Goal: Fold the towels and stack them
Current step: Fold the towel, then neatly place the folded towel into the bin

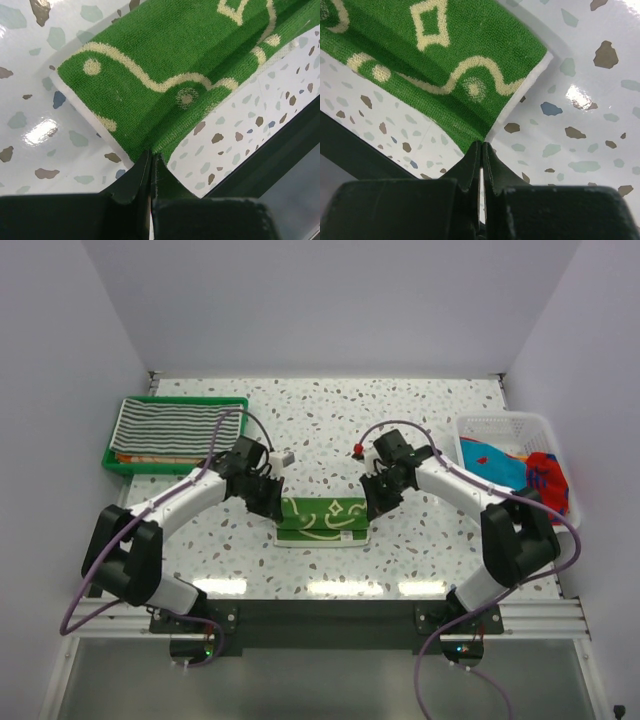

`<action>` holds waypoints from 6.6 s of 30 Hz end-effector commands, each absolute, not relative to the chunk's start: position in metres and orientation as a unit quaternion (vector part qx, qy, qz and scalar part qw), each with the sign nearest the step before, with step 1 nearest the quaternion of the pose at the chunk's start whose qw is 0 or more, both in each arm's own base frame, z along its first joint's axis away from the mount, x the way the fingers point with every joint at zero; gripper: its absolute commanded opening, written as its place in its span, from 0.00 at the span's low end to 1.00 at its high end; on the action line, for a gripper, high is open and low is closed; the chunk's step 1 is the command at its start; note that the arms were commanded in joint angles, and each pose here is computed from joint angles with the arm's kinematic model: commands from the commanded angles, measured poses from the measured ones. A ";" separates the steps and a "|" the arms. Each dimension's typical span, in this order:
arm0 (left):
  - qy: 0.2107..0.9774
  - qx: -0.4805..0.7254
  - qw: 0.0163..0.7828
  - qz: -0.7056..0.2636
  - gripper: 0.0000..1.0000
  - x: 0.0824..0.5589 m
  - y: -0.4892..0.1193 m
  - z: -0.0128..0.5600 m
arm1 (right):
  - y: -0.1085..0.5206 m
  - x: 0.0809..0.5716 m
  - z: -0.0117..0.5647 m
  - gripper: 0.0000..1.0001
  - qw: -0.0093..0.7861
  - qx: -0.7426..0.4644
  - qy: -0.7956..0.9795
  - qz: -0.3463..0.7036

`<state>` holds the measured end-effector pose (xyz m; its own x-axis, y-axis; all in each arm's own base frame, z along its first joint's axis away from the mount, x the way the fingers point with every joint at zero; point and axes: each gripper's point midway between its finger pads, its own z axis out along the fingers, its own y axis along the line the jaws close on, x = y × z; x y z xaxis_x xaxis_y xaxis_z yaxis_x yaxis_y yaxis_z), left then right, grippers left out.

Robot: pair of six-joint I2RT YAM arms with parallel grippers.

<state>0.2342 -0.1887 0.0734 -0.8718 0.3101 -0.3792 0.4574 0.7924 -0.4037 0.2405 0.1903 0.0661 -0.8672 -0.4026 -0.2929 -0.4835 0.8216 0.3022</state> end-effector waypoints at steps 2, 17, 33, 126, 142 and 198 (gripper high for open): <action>0.955 0.172 0.095 -0.222 0.00 0.216 -0.175 0.054 | 0.174 0.232 0.045 0.00 0.075 -0.217 0.961 0.151; 0.961 0.162 0.083 -0.209 0.00 0.213 -0.175 0.049 | 0.177 0.236 0.062 0.00 0.088 -0.217 0.961 0.147; 0.966 0.158 0.069 -0.192 0.00 0.212 -0.171 0.043 | 0.181 0.222 0.056 0.00 0.073 -0.206 0.963 0.157; 0.924 -0.032 0.209 -0.319 0.23 0.238 -0.250 0.059 | 0.188 0.320 0.076 0.32 0.274 -0.071 0.946 0.158; 0.932 -0.052 0.207 -0.294 0.24 0.232 -0.236 0.041 | 0.181 0.234 0.014 0.20 0.221 -0.001 0.952 0.213; 0.930 -0.128 0.318 -0.131 0.93 0.288 -0.049 0.074 | 0.374 0.197 -0.009 0.49 0.201 -0.456 0.867 -0.011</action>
<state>0.2845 -0.0476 0.0738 -0.7681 -0.3384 -0.5436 -0.1848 0.9300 -0.3178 0.1985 0.3855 0.0190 -0.5045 -0.7697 -0.3913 -0.7856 0.5972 -0.1619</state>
